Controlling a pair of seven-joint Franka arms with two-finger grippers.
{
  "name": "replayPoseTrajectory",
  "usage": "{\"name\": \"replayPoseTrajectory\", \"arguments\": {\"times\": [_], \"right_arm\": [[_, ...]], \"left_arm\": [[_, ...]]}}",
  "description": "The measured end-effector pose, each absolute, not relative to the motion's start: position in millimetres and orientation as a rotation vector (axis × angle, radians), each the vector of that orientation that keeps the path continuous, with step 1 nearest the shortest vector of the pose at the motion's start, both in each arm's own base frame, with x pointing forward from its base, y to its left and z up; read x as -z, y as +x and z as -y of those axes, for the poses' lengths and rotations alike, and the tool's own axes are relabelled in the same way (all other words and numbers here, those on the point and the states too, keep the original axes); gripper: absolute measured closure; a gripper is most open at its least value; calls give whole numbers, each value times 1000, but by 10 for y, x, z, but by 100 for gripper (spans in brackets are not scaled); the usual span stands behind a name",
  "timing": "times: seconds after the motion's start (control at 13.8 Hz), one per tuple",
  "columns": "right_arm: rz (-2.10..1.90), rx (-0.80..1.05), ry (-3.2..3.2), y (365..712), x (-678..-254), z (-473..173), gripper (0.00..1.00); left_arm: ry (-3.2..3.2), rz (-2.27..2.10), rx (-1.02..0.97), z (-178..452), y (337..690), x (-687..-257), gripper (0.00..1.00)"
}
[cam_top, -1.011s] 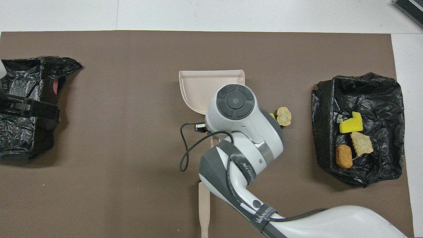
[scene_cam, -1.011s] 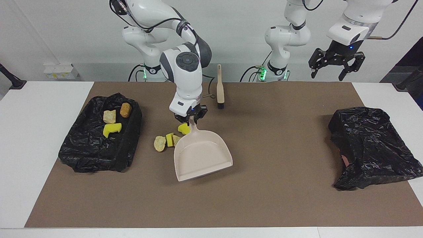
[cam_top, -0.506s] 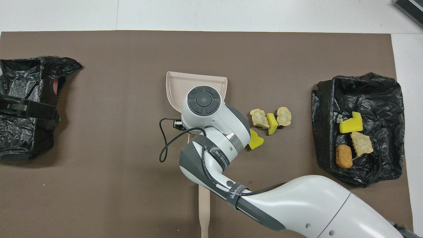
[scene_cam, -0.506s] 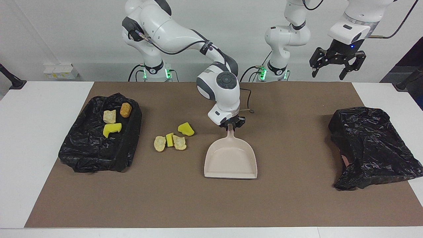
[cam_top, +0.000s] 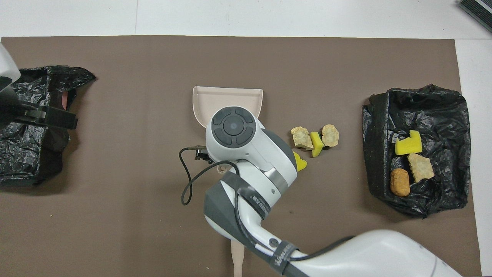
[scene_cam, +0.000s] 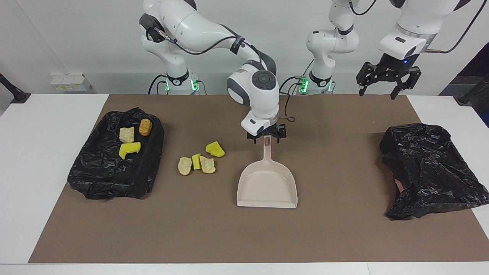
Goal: Sweep and dump trash in bin
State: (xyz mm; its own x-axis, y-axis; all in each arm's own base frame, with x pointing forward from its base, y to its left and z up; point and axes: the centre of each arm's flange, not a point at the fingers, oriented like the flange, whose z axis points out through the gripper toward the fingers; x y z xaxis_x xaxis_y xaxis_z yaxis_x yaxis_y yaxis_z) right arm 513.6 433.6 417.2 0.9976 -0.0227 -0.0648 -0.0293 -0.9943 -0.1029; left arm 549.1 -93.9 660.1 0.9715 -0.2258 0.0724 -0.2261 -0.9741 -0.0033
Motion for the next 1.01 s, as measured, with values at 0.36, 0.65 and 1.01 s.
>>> {"name": "replayPoseTrajectory", "arguments": {"times": [0.36,0.65,1.01], "right_arm": [[38,-223,-3090,3986,-4321,-4213,0],[36,-351,-3073,3257,-4088,-4158,0],[90,-344,-3067,2645,-3520,-4192,0]], "left_arm": [[3060,517,-164,1711,5738,-5814,0],[3027,458,-153,2447,5651,-5171,0],[3031,405,-90,3277,5310,-4263,0]]}}
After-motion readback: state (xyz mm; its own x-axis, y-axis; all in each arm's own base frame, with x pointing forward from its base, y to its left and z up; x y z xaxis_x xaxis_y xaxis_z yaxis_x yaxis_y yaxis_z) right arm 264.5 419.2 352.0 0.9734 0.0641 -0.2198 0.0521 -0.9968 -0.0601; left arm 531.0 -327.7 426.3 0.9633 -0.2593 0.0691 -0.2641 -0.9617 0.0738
